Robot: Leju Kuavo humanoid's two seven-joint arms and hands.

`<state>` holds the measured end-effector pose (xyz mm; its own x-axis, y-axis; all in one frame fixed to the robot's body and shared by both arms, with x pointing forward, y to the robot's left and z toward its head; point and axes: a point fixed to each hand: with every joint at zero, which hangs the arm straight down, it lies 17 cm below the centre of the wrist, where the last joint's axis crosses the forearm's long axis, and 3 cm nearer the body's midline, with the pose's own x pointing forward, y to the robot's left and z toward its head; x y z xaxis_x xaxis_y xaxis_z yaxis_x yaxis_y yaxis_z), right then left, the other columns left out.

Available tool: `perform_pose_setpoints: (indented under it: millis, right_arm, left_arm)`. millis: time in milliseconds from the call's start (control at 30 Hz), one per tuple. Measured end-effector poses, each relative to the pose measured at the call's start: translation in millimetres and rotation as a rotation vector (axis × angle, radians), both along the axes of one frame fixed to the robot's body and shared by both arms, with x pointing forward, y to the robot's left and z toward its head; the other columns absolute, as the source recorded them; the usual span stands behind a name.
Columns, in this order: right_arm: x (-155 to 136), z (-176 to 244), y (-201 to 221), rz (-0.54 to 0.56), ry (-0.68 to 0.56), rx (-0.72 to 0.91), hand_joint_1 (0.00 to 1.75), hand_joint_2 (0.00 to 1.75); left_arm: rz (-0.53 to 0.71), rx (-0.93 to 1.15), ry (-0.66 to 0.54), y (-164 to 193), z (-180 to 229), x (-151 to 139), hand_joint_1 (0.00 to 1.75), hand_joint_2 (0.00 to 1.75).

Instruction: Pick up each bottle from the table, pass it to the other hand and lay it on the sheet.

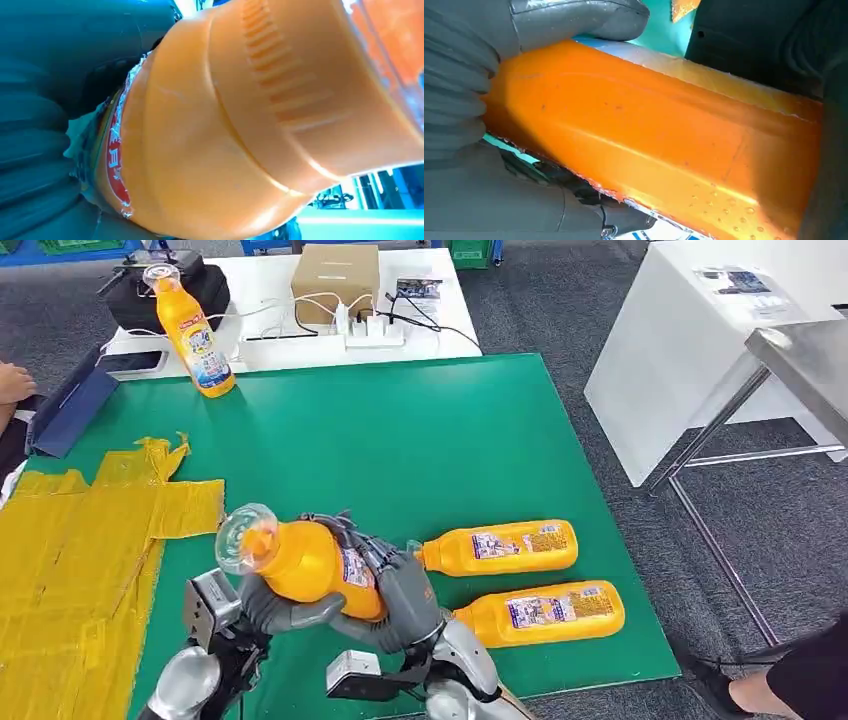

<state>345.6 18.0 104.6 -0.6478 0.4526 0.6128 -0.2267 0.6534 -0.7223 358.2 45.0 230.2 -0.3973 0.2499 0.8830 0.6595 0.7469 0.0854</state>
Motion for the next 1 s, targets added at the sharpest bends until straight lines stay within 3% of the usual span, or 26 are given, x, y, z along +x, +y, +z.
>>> perform_pose_setpoints:
  millis: [367,900,1000]
  right_arm:
    - [-0.1,22.5,-17.8,-0.063,0.038,0.156,0.00,1.75]
    - [0.7,35.0,-28.7,-0.090,0.020,0.189,0.00,1.75]
    - [1.7,36.7,-31.4,-0.100,0.017,0.196,0.00,1.75]
  left_arm:
    - [0.094,0.029,-0.018,3.3,-2.2,10.1,1.75,1.75]
    - [0.100,0.035,-0.023,3.8,-2.5,10.8,1.75,1.75]
    - [0.148,0.086,-0.031,6.3,-7.2,17.5,1.75,1.75]
